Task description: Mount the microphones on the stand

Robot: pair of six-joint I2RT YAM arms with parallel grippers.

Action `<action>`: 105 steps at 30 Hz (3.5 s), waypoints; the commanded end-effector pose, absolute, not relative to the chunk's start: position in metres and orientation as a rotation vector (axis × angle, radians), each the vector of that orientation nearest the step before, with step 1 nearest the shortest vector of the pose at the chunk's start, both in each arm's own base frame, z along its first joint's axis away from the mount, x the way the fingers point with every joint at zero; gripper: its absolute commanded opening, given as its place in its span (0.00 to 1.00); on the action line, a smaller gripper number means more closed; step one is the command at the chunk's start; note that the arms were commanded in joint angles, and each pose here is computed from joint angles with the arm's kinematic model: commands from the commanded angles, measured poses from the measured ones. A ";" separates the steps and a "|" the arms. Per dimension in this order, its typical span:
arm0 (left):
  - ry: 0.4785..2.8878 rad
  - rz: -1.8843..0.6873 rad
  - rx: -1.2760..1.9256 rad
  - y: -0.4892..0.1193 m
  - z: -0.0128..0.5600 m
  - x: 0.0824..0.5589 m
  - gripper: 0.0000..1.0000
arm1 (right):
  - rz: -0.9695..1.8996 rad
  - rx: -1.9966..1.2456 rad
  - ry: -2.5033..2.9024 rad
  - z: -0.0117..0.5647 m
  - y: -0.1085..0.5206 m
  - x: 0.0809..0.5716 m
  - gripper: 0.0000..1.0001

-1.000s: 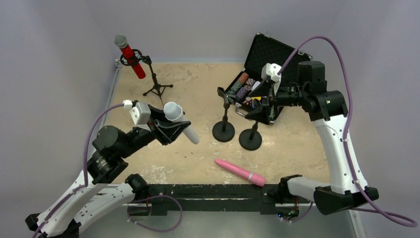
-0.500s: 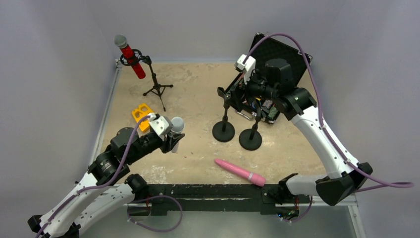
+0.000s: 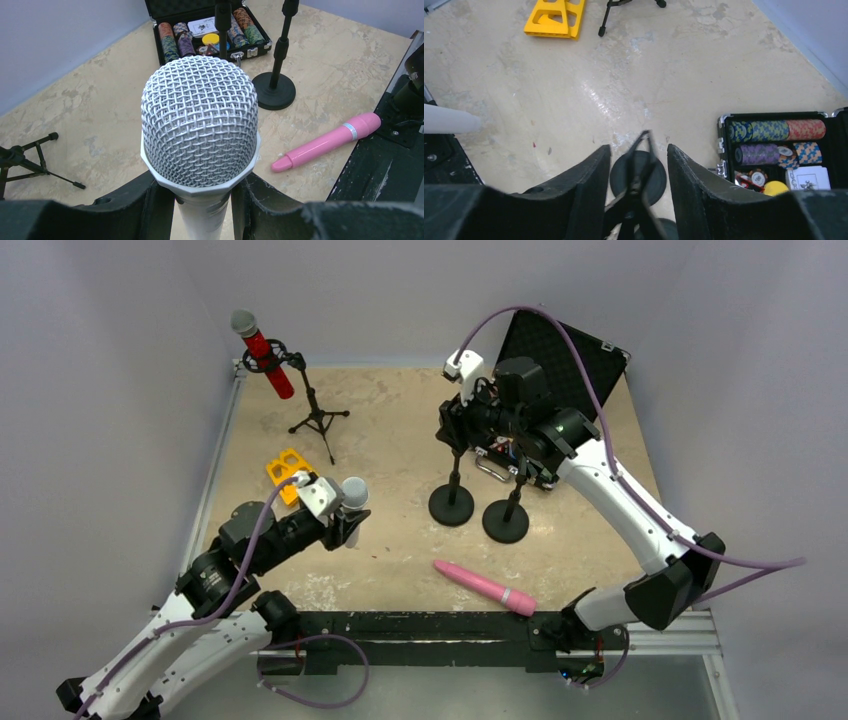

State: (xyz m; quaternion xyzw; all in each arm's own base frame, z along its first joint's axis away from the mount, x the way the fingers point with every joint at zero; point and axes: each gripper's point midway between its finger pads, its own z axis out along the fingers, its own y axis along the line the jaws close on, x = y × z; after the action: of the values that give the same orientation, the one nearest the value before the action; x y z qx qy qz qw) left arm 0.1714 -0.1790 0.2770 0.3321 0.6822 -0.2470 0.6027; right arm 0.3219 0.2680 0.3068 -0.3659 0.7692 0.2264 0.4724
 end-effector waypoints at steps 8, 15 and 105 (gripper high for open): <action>1.511 -0.582 0.734 -0.176 0.293 0.170 0.00 | 0.674 -1.418 1.635 0.334 0.292 0.282 0.13; 1.510 -0.601 0.738 -0.177 0.294 0.167 0.00 | 0.740 -1.531 1.575 0.342 0.301 0.276 0.39; 1.443 -0.922 0.784 -0.325 0.380 0.297 0.00 | 1.008 -1.494 1.629 0.302 0.267 0.246 0.30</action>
State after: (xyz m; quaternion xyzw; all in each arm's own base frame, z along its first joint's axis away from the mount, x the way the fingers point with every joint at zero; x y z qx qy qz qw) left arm 0.3061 -0.3162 0.3797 0.3089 0.6357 -0.3829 0.5948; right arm 0.2682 0.2590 0.2809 -0.5675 0.6629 0.3497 0.3408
